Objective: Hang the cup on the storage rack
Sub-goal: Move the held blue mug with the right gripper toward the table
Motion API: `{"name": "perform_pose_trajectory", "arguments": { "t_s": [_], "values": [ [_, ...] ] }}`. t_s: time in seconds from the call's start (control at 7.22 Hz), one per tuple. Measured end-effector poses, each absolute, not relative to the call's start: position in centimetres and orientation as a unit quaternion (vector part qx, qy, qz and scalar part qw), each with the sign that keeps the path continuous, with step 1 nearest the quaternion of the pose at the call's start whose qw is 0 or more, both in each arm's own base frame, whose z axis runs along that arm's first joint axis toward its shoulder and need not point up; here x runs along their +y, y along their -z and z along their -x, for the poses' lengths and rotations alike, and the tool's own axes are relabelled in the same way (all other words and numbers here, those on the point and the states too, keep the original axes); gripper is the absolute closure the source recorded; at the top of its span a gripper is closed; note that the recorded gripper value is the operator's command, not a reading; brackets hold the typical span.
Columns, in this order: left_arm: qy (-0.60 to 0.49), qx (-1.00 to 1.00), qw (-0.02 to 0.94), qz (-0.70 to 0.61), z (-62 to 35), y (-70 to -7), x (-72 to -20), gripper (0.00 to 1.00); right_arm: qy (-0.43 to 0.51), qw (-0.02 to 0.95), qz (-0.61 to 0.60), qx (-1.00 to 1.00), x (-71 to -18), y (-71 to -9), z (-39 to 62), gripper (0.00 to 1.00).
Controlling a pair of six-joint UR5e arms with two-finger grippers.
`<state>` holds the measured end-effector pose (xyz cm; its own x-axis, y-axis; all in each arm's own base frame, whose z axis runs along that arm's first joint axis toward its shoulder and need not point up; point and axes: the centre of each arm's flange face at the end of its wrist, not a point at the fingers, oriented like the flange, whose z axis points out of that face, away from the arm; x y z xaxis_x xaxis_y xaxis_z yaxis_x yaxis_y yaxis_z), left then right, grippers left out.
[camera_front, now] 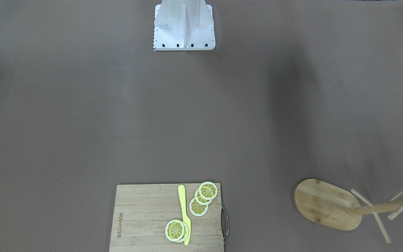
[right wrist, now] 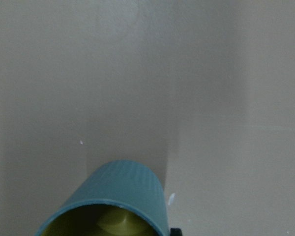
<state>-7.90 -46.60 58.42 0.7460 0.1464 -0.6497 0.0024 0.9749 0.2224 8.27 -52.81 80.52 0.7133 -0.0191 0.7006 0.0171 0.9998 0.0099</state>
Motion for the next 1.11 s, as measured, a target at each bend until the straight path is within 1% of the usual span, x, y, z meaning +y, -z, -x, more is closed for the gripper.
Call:
{"name": "perform_pose_trajectory", "arguments": {
  "t_s": [0.42, 0.55, 0.83, 1.11],
  "values": [
    [-0.039, 0.354, 0.928, -0.106, 7.9, -58.3, -46.6, 0.01, -0.030, 0.908, -0.036, -0.416, -55.7, -74.4, -10.2, 1.00],
    [-0.040, 0.354, 0.928, -0.107, 7.9, -58.2, -46.6, 0.01, -0.049, 0.906, -0.037, -0.419, -57.1, -70.9, -10.6, 1.00],
    [-0.040, 0.354, 0.928, -0.108, 7.9, -58.1, -46.6, 0.01, -0.099, 0.900, -0.026, -0.423, -59.4, -60.8, -9.0, 1.00],
    [-0.040, 0.354, 0.928, -0.108, 7.9, -58.0, -46.6, 0.01, -0.138, 0.891, -0.008, -0.433, -60.4, -50.2, -2.6, 1.00]
  ]
}}
